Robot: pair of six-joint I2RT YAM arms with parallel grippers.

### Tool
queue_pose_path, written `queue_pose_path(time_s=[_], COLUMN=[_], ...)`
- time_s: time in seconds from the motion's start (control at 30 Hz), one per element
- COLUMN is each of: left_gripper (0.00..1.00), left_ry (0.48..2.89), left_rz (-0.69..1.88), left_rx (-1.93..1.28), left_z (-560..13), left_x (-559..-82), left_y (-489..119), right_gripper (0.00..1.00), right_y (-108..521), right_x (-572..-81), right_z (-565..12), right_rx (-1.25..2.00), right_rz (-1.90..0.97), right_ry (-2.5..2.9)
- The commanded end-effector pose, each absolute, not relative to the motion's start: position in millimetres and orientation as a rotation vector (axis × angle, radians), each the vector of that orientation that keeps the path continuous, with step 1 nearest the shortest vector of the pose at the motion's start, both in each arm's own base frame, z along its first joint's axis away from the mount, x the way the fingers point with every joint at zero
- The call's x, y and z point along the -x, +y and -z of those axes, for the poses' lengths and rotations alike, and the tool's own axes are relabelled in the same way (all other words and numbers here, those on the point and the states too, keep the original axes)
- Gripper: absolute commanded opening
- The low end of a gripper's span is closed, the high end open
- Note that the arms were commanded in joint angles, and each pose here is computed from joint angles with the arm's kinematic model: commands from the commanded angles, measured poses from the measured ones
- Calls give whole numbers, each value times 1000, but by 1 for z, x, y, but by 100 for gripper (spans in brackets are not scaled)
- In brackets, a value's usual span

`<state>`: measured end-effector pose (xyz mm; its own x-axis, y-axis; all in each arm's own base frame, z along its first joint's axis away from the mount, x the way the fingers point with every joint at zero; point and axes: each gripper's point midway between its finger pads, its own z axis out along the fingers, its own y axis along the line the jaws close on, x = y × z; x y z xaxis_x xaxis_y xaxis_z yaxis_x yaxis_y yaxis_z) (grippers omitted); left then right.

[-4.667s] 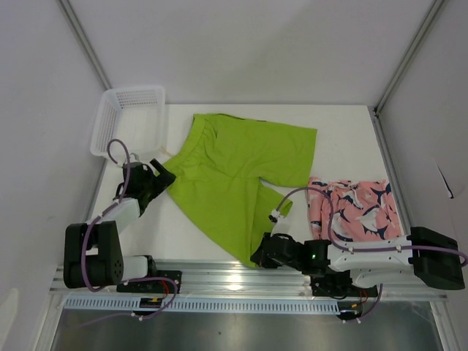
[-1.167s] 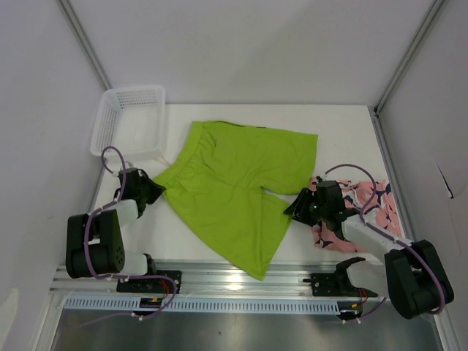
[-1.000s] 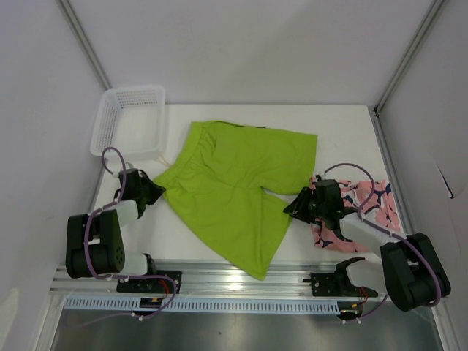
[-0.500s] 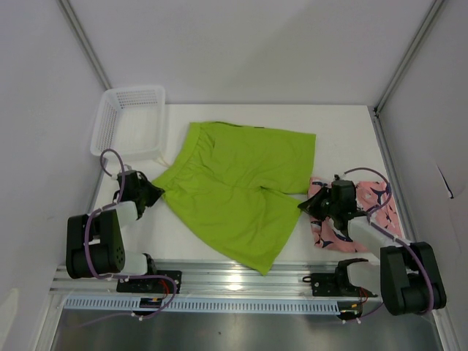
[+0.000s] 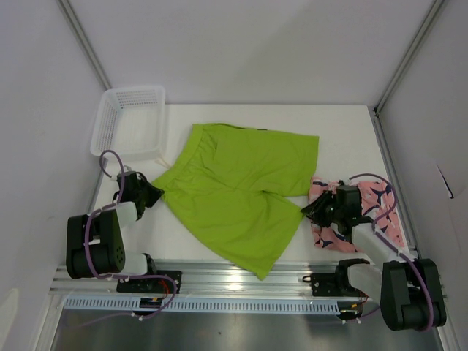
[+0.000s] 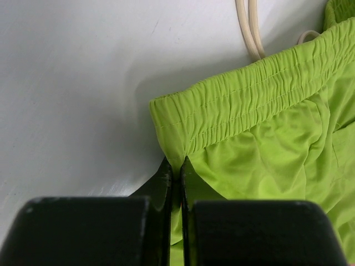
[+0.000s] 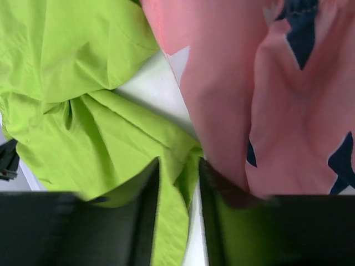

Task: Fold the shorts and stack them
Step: Flatten the shorts out, then fold the shorts

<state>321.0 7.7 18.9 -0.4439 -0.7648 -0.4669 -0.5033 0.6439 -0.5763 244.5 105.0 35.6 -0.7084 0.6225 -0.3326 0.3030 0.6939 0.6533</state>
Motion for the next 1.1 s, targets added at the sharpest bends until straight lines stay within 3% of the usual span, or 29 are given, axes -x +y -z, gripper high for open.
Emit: queue_pose_path(time_s=[0.0,0.2,0.47,0.87,1.07], left_gripper=[0,0,0,0,0], left_ry=[2080,2072,2074,2072,2074], left_rz=[462,470,482,490,485], left_rx=[968,957,946,940,946], left_z=[-29,-31,-31,-31,-31], left_x=[-327,-328,-329,-329,-329], left_y=[14,13,12,11,12], right_gripper=[42,56,58,60,63], right_y=[102,101,176,262,277], right_x=[-241,-224,-174,-91,-65], right_z=[-39,-60,-97,-96,-86], right_rx=[-648,-460,91,718,888], right_rz=[-745,-673,-804,-568,-352], right_ry=[2387,2397,2338,2206,2163])
